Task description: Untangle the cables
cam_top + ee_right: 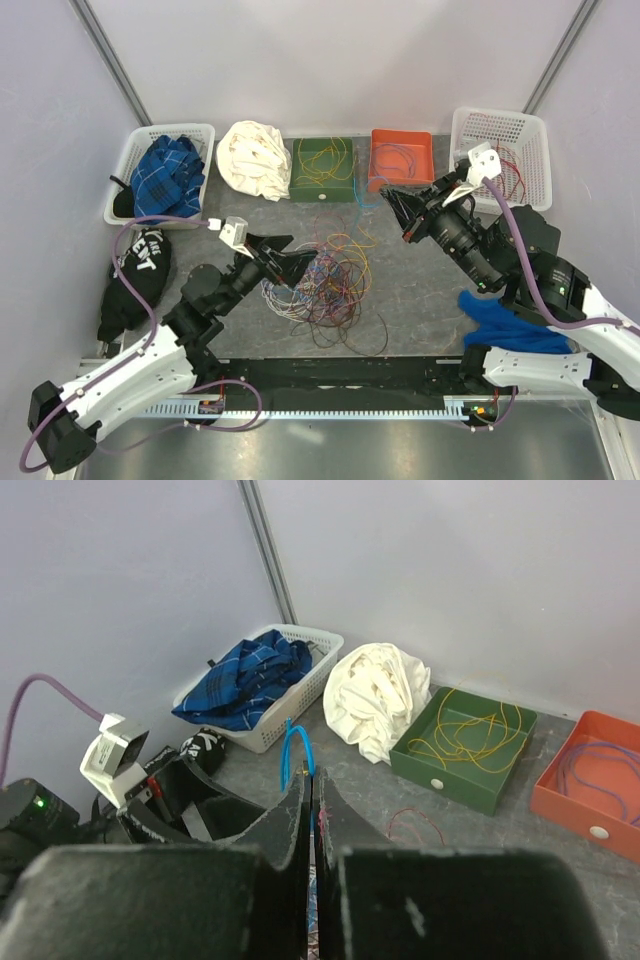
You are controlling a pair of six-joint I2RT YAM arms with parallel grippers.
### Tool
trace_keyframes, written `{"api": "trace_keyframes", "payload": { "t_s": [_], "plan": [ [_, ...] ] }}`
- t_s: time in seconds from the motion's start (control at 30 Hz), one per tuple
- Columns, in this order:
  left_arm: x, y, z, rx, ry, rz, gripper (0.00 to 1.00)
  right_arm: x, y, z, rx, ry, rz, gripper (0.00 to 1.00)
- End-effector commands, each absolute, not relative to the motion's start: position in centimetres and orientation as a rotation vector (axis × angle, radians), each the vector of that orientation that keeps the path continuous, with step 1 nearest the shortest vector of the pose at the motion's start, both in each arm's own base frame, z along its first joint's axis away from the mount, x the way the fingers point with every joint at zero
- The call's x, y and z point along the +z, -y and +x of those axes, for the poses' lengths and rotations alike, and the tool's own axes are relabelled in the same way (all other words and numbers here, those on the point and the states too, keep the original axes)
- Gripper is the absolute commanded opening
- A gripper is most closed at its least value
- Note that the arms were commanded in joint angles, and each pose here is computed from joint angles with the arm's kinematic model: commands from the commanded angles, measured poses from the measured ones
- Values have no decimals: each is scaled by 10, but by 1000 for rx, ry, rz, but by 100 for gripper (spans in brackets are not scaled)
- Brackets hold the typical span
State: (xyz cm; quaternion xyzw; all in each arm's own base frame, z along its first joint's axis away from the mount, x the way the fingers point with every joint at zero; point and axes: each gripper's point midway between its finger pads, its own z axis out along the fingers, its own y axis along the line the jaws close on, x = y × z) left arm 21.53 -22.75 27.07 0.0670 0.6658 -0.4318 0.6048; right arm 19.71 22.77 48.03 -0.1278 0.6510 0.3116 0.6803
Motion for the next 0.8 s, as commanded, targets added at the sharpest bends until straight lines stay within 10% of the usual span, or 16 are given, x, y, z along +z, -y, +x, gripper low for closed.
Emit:
{"api": "trace_keyframes", "payload": {
  "t_s": [0.0,0.4,0.77],
  "plan": [
    [351,243,187,-1122,-1131,330,100,502,-219,190,750,-1452,-241,0],
    [346,298,185,-1129,-1081,553,99,503,-229,185,802,-1479,-264,0],
    [339,327,192,-1184,-1119,617,76,500,-226,186,781,-1489,-263,0]
  ]
}}
